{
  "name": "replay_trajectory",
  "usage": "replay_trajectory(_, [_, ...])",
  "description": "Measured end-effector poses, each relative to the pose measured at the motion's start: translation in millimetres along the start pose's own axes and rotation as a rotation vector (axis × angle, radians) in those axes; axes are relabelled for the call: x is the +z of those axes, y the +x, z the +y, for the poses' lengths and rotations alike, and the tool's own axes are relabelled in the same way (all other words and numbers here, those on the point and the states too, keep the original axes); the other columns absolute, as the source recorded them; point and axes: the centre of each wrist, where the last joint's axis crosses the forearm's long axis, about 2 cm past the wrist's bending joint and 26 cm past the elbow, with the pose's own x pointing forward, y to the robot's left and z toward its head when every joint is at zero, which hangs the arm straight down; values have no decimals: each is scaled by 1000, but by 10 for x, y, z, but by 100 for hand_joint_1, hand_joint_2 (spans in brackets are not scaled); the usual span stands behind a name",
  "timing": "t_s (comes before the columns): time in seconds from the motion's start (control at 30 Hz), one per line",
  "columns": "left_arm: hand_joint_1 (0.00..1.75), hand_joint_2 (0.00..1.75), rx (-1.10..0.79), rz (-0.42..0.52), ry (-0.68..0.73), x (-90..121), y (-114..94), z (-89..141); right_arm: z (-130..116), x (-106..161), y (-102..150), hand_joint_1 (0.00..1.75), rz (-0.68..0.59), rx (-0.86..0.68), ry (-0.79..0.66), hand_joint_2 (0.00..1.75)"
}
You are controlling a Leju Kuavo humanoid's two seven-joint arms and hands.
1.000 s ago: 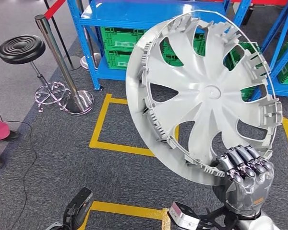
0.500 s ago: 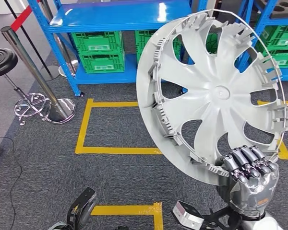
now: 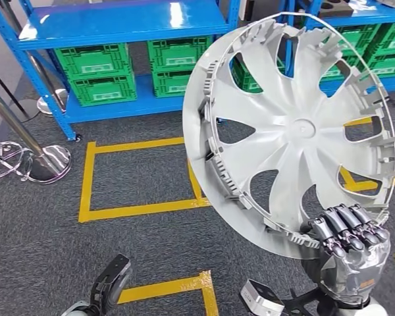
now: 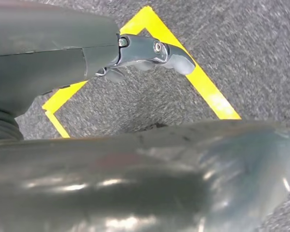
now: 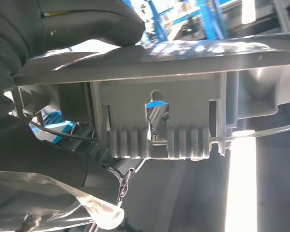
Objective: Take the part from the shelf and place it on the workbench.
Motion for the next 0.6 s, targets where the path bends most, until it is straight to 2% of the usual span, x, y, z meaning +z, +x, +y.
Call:
replay_trajectory(0.37, [0,0,-29,-13,-23,-27,55,11,-17,15,-30,175,5,12,1,175])
replay_trajectory(0.6, [0,0,-67,-14,-44,-73,19,159,-22,40,-49,175,-7,21,7,175])
